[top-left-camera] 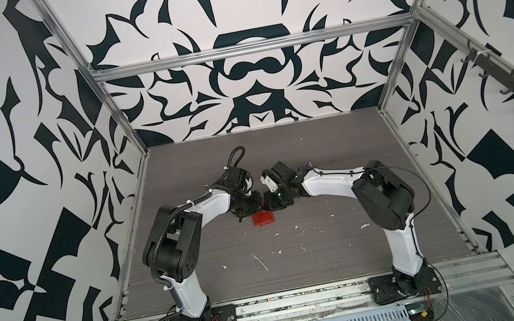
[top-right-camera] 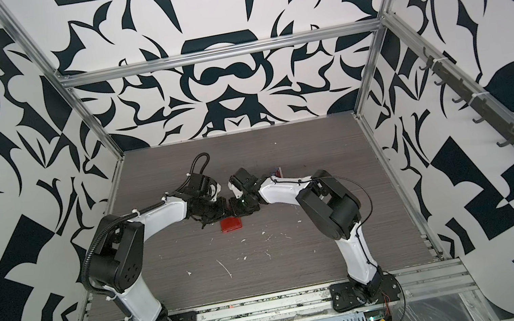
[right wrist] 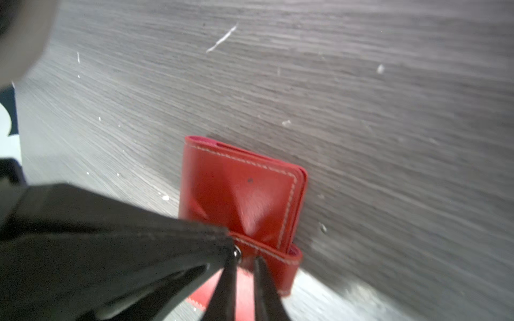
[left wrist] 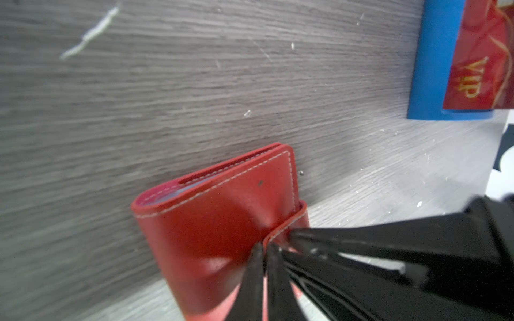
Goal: Insert credit cards into a card holder
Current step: Close the button on the card holder.
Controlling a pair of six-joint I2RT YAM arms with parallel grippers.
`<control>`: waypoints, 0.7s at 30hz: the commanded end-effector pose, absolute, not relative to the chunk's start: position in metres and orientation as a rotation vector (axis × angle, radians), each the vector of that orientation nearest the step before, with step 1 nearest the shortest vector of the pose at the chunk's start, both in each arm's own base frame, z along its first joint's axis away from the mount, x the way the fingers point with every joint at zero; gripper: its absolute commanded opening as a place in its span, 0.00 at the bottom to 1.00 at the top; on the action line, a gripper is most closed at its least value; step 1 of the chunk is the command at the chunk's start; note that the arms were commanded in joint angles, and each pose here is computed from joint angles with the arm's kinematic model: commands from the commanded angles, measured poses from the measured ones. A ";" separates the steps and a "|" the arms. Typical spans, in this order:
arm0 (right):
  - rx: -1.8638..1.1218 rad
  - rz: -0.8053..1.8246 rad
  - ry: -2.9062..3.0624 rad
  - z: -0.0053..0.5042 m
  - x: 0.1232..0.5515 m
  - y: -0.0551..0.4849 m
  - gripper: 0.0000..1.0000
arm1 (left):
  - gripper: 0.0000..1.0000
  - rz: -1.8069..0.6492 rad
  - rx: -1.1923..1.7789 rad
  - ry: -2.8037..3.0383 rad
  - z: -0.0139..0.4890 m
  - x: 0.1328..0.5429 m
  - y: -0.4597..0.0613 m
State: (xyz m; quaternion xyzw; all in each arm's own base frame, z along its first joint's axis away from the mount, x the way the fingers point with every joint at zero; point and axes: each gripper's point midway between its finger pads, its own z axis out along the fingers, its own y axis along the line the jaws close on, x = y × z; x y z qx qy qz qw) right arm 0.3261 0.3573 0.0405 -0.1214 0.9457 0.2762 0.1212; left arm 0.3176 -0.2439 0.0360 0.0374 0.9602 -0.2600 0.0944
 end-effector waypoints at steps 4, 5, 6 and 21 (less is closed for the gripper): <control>-0.335 0.704 2.698 0.052 0.334 0.340 0.27 | 0.37 -0.710 0.095 2.844 0.050 0.316 -0.236; -0.337 0.698 2.687 0.053 0.334 0.339 0.29 | 0.41 -0.716 0.097 2.823 0.055 0.318 -0.236; -0.337 0.691 2.677 0.055 0.334 0.337 0.31 | 0.46 -0.718 0.097 2.804 0.058 0.321 -0.237; -0.310 0.183 2.434 0.107 0.356 0.256 0.43 | 0.76 -0.401 0.069 2.505 0.124 0.348 -0.189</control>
